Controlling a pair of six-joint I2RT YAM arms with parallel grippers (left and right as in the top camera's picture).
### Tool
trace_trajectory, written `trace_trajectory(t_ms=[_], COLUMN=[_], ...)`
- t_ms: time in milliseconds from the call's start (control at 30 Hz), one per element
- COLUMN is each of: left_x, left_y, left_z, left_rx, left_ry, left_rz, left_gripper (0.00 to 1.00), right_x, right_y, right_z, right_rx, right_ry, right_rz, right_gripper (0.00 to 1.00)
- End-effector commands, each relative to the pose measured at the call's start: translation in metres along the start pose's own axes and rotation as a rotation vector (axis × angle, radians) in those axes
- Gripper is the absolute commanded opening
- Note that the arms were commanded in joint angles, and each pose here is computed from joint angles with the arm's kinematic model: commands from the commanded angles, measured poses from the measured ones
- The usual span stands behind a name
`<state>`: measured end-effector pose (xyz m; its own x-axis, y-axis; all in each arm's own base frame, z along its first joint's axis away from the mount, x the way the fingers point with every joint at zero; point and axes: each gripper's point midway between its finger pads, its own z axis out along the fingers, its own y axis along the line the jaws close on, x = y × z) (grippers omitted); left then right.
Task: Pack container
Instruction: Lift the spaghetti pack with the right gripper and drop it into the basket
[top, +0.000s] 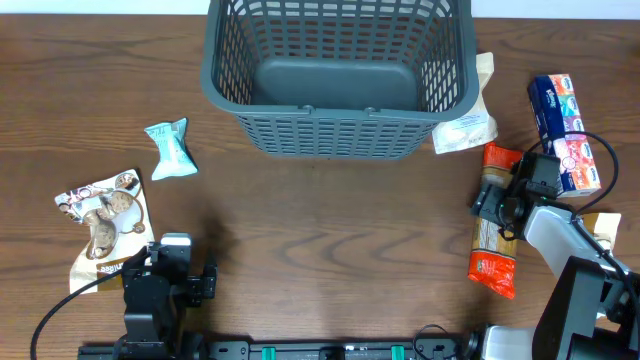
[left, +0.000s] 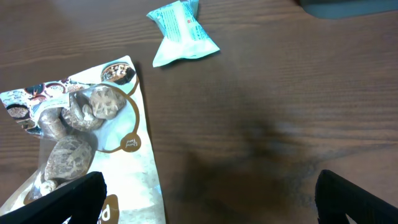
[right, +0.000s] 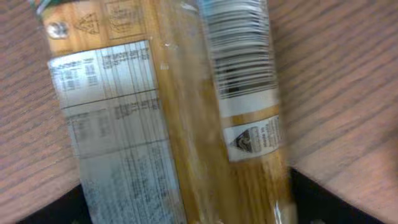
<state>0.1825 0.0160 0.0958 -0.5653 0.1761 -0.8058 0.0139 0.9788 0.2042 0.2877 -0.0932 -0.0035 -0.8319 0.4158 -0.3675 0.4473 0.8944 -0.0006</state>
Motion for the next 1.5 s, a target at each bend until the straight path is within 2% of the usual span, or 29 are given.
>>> trace_trajectory(t_ms=[0, 100, 133, 233, 400, 567, 700, 1033, 1300, 1467], left_x=[-0.003, -0.003, -0.003, -0.003, -0.003, -0.003, -0.003, 0.0, 0.0, 0.0], left_y=[0.0, 0.0, 0.0, 0.0, 0.0, 0.0, 0.0, -0.001, -0.001, -0.001], left_z=[-0.002, -0.002, -0.002, -0.002, -0.002, -0.002, -0.002, -0.002, -0.002, -0.002], left_rx=[0.001, 0.001, 0.001, 0.001, 0.001, 0.001, 0.001, 0.006, 0.006, 0.006], left_ry=[-0.012, -0.012, -0.012, -0.012, -0.012, -0.011, -0.011, -0.001, -0.001, -0.001], left_rz=[0.009, 0.01, 0.01, 0.01, 0.01, 0.01, 0.01, 0.011, 0.011, 0.008], left_gripper=[0.98, 0.99, 0.99, 0.99, 0.99, 0.99, 0.99, 0.99, 0.99, 0.99], right_x=[0.011, 0.006, 0.006, 0.007, -0.001, -0.028, -0.057, -0.133, -0.178, -0.193], right_y=[-0.008, -0.007, -0.007, -0.003, 0.006, 0.012, 0.019, 0.025, 0.061, 0.106], right_z=[0.008, 0.008, 0.008, 0.008, 0.003, -0.022, -0.059, -0.188, -0.292, -0.363], right_rx=[0.036, 0.032, 0.029, 0.006, -0.044, -0.078, -0.121, -0.18, -0.347, -0.476], right_ry=[0.038, 0.019, 0.018, 0.022, 0.002, -0.098, -0.204, -0.545, -0.802, -0.974], right_rz=[0.005, 0.007, 0.007, 0.007, 0.009, 0.013, 0.015, -0.006, -0.187, -0.438], right_gripper=[0.3, 0.22, 0.13, 0.01, 0.01, 0.01, 0.01, 0.01, 0.01, 0.01])
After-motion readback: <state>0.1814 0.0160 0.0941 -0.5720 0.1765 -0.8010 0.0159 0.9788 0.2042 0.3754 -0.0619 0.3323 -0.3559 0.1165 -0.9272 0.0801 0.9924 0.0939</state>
